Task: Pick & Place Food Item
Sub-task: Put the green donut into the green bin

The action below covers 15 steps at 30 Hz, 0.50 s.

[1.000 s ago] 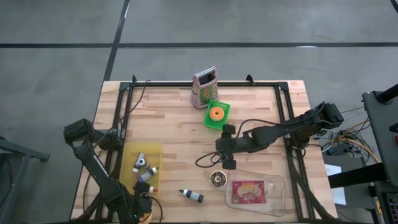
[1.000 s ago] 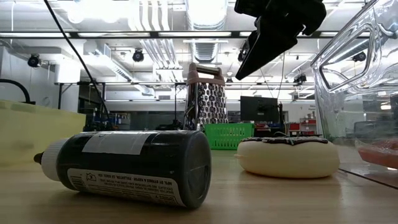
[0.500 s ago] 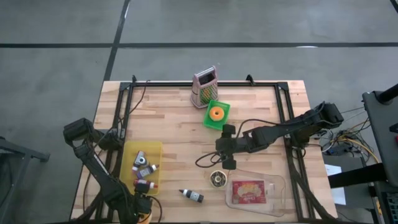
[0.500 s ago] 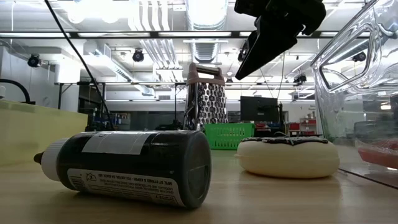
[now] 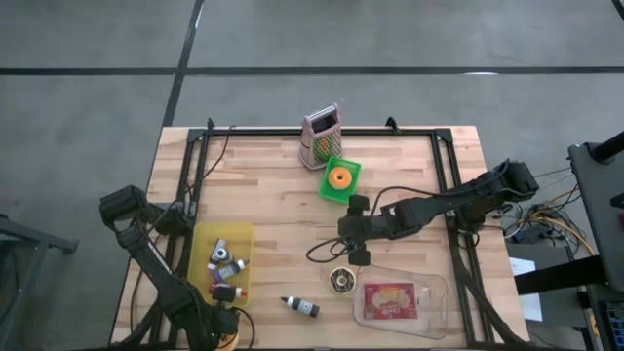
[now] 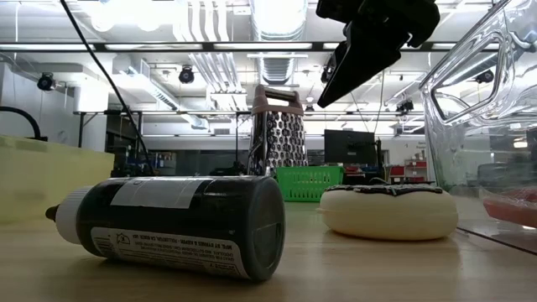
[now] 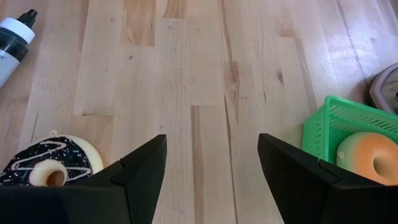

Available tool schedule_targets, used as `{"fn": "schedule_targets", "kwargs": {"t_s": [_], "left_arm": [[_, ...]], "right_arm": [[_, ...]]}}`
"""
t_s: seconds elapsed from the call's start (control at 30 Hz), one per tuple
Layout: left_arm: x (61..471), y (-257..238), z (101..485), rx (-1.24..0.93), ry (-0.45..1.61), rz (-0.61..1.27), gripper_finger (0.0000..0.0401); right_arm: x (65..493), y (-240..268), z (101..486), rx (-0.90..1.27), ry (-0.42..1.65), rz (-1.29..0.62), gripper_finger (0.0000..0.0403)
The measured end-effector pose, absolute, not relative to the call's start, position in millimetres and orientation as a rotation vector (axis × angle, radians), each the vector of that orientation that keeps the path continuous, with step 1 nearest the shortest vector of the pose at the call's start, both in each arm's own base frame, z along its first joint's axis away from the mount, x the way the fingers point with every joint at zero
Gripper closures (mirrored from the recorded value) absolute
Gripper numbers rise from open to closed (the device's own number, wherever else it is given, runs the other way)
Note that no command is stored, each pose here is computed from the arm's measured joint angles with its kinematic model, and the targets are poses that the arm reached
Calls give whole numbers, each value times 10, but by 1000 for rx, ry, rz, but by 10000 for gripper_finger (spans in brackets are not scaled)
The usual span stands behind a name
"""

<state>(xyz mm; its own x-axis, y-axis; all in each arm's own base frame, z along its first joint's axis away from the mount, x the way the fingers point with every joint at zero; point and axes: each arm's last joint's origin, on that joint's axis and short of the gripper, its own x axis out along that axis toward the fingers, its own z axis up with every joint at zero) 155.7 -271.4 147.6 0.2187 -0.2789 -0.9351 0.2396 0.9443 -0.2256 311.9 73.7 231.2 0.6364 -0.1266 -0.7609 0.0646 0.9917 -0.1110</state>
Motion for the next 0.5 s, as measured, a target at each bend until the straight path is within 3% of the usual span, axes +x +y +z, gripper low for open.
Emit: {"fn": "schedule_targets", "kwargs": {"t_s": [0.13, 0.5], "left_arm": [[1558, -2717, 1476, -20, 1296, -374, 392], [1595, -2772, 1574, -1, 1247, -401, 399]], "right_arm": [[3119, 737, 2312, -76, 874, -109, 156], [3118, 737, 2312, -76, 875, -109, 156]]}}
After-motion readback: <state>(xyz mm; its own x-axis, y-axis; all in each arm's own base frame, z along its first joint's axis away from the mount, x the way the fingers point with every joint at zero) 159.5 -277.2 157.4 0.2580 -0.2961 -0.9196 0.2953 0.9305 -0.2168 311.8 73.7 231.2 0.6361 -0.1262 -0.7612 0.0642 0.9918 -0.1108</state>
